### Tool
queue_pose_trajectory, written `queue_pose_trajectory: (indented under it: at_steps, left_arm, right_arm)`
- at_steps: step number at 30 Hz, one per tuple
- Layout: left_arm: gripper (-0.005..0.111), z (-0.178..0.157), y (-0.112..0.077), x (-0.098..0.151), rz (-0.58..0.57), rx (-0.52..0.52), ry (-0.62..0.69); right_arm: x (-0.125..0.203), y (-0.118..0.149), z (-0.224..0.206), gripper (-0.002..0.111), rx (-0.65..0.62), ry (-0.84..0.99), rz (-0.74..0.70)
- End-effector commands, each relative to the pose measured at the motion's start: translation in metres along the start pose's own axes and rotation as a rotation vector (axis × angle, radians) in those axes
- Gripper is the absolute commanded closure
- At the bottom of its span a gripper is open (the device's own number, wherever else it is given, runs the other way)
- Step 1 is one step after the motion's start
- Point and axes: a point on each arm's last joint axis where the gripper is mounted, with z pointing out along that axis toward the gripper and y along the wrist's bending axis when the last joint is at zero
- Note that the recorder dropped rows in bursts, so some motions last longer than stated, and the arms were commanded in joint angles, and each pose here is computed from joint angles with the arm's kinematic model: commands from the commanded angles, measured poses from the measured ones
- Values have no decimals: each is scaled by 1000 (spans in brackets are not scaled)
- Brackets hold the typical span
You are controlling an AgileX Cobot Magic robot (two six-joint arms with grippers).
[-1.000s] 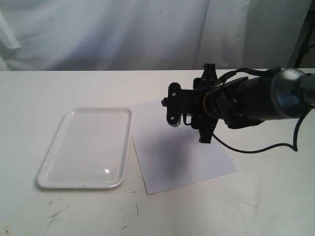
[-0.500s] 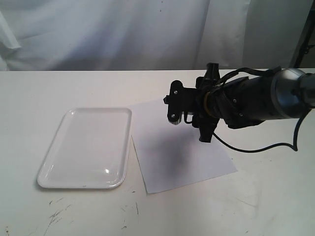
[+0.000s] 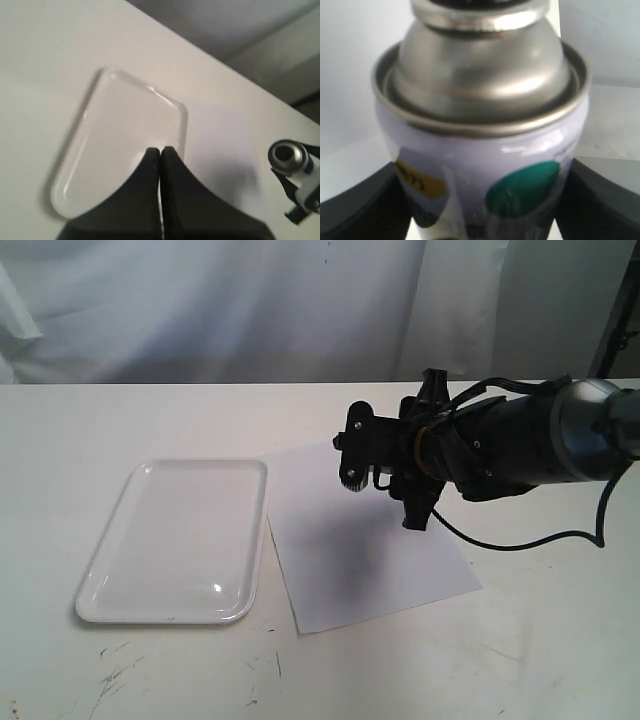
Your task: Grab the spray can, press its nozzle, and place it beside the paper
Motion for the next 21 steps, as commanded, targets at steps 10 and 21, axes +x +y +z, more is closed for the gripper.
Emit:
queue_pose_trajectory:
  at_steps: [10,21]
  left_arm:
    - [107,73,-20,-54,48,78,123]
    - [107,106,-28,-55,-63,215,266]
  right_arm:
    - [-1,-9,-5,108,32,1,15]
    - [0,-2,4,108,22,22,-11]
